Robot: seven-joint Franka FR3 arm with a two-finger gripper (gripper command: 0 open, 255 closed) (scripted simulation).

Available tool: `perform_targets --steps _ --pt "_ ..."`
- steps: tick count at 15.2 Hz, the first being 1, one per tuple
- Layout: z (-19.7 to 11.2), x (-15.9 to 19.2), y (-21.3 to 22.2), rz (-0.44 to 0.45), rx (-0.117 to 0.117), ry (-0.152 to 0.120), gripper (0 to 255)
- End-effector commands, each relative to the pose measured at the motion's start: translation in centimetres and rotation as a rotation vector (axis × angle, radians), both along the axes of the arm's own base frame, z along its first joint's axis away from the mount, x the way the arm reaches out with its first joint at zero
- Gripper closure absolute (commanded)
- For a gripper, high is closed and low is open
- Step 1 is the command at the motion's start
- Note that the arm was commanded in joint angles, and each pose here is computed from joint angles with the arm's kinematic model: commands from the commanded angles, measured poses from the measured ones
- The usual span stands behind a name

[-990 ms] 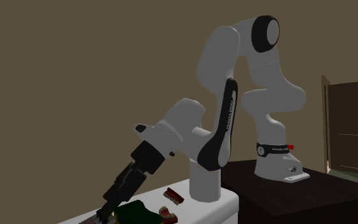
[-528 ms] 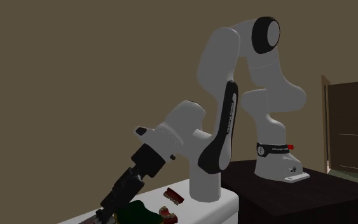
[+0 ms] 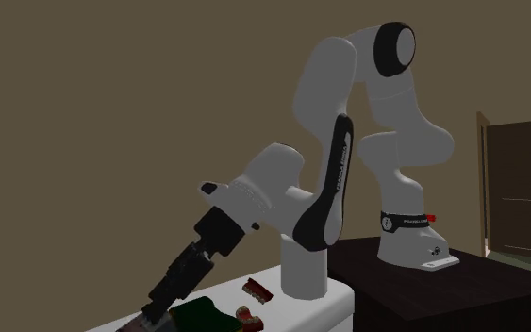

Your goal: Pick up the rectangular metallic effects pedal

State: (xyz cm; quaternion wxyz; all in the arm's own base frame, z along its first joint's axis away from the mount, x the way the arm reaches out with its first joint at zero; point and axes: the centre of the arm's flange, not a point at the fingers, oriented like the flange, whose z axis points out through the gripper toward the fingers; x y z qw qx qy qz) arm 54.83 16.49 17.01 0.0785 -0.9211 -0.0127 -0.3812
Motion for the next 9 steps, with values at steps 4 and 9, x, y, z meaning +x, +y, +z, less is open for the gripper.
perform_targets --steps 4,9 --pt "2.6 -0.1 0.1 0.000 0.000 0.000 255" --pt "5.2 -0.1 0.1 0.000 0.000 0.000 255"
